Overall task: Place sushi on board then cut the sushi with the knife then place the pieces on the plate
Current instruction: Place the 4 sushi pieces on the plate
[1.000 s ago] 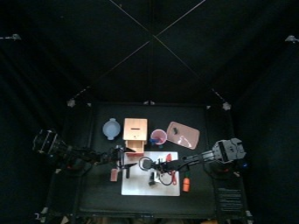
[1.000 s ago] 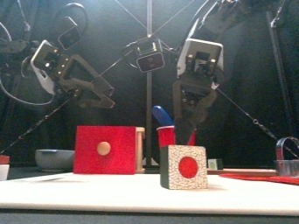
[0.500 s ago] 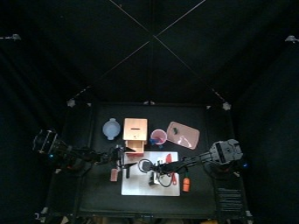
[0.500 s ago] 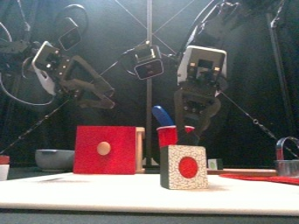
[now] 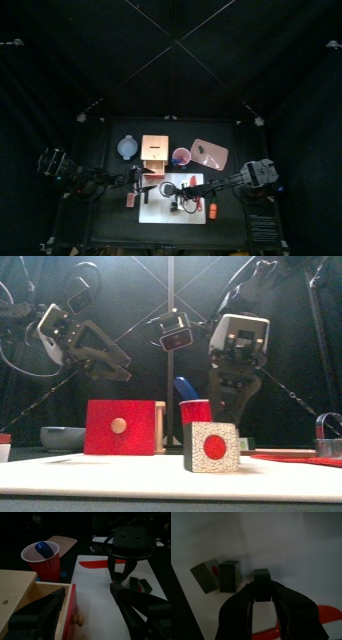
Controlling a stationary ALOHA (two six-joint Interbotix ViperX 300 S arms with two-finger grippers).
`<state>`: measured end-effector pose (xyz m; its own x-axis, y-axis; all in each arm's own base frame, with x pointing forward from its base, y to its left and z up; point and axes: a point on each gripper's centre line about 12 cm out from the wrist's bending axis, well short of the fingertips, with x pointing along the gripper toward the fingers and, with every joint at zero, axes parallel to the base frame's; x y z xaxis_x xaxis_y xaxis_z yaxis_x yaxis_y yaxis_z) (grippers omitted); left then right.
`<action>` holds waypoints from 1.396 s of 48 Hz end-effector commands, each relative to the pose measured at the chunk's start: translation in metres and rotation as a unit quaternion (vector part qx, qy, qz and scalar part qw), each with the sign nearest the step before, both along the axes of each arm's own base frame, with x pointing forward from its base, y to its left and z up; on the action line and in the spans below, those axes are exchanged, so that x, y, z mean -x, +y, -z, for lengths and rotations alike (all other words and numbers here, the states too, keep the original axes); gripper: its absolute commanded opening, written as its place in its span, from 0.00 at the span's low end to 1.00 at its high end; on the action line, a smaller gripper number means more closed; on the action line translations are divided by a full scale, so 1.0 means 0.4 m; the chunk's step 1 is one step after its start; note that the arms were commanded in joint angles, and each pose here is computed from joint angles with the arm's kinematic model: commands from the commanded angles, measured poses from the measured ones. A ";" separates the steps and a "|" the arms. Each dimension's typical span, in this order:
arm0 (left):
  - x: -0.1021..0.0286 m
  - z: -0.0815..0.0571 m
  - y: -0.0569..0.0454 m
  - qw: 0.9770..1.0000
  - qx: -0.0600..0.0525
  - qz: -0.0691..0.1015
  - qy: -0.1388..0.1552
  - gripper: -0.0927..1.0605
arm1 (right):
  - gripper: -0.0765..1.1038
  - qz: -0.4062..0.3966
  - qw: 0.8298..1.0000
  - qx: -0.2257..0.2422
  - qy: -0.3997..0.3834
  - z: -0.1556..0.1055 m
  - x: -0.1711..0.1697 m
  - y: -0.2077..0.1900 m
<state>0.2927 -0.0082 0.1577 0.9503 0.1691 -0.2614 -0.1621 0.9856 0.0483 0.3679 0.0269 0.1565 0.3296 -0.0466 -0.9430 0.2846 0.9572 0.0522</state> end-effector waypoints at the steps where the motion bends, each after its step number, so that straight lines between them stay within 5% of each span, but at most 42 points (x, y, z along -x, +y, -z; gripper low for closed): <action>1: -0.006 -0.011 0.000 1.000 0.001 -0.001 -0.009 0.97 | 0.49 0.057 0.997 -0.014 -0.041 -0.084 0.084 -0.087; 14: -0.008 -0.005 -0.001 1.000 0.000 0.000 -0.005 0.97 | 0.49 0.284 0.954 -0.022 -0.091 -0.042 0.348 -0.350; 30: -0.012 0.010 -0.003 1.000 -0.005 0.002 0.006 0.97 | 0.50 0.431 0.895 -0.034 -0.112 0.030 0.408 -0.516; 37: -0.009 0.014 -0.006 1.000 -0.005 0.005 0.008 0.97 | 0.53 0.428 0.896 -0.032 -0.113 0.042 0.372 -0.546; 47: -0.006 0.019 -0.011 1.000 -0.001 0.008 0.016 0.97 | 0.74 0.423 0.900 -0.027 -0.105 0.037 0.354 -0.565; 61: -0.006 0.024 -0.014 1.000 0.002 0.011 0.025 0.97 | 0.75 0.414 0.906 -0.031 -0.086 0.012 0.377 -0.528; 67: -0.007 0.022 -0.014 1.000 0.002 0.011 0.024 0.97 | 0.75 0.370 0.923 -0.032 -0.102 -0.039 0.364 -0.454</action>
